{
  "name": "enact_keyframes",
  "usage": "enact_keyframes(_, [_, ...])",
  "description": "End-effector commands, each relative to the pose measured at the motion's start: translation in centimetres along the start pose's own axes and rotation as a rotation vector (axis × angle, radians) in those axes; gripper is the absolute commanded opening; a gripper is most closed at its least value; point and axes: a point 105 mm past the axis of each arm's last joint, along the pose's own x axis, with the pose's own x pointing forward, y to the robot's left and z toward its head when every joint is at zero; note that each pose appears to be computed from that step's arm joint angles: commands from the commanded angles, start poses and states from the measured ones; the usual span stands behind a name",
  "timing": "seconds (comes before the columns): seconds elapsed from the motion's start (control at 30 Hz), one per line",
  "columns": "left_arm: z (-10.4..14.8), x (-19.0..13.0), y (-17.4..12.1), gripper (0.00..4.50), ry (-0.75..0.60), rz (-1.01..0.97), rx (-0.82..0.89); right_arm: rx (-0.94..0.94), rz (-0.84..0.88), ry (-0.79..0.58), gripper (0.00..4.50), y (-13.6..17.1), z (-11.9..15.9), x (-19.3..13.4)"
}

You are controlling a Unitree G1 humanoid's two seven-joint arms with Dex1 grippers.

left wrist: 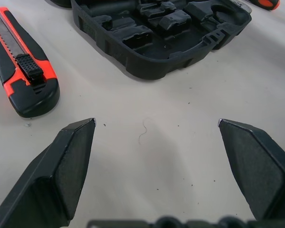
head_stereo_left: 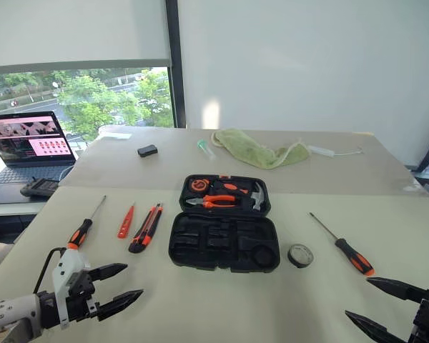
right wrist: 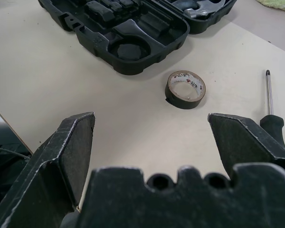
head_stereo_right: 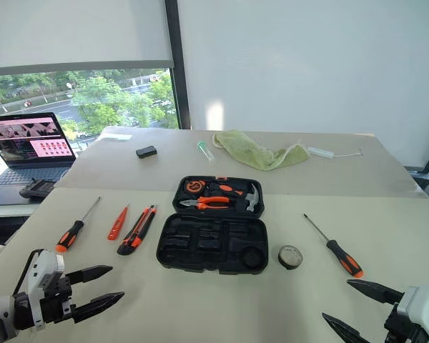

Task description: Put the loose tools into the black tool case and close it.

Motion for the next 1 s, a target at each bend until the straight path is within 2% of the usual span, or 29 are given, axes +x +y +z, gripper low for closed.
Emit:
enact_keyframes(0.03, [1.0, -0.1, 0.6, 4.47, -0.047, 0.046, 0.017, -0.011, 0.033, -0.087, 4.42, 0.3, 1.4, 1.1])
enact_keyframes(0.2, [2.6, 0.1, 2.8, 4.47, -0.143, 0.230, -0.039, -0.023, 0.116, -0.249, 4.42, 0.9, 4.6, 4.1])
enact_keyframes(0.3, [3.6, -0.5, 5.2, 4.47, -0.164, 0.417, -0.076, -0.058, 0.244, -0.334, 4.42, 2.4, 6.8, 5.5])
enact_keyframes(0.37, [4.3, -1.7, 8.1, 4.47, -0.093, 0.646, -0.096, -0.087, 0.377, -0.400, 4.42, 3.9, 8.8, 6.5])
enact_keyframes(0.43, [4.8, -2.7, 9.6, 4.47, -0.012, 0.763, -0.113, -0.108, 0.458, -0.430, 4.42, 4.6, 10.0, 6.9])
enact_keyframes(0.67, [4.2, -4.6, 13.0, 4.47, 0.284, 0.893, -0.268, -0.140, 0.539, -0.450, 4.42, 4.9, 11.2, 7.3])
enact_keyframes(0.93, [3.6, -1.7, 17.0, 4.47, 0.374, 0.873, -0.334, -0.150, 0.510, -0.442, 4.42, 5.1, 11.0, 7.2])
enact_keyframes(0.97, [3.4, -1.6, 17.3, 3.93, 0.387, 0.875, -0.334, -0.149, 0.504, -0.443, 4.50, 5.1, 11.0, 7.1])
enact_keyframes(1.0, [3.2, -1.5, 17.5, 3.70, 0.398, 0.870, -0.343, -0.148, 0.500, -0.444, 4.50, 5.2, 11.1, 7.1])
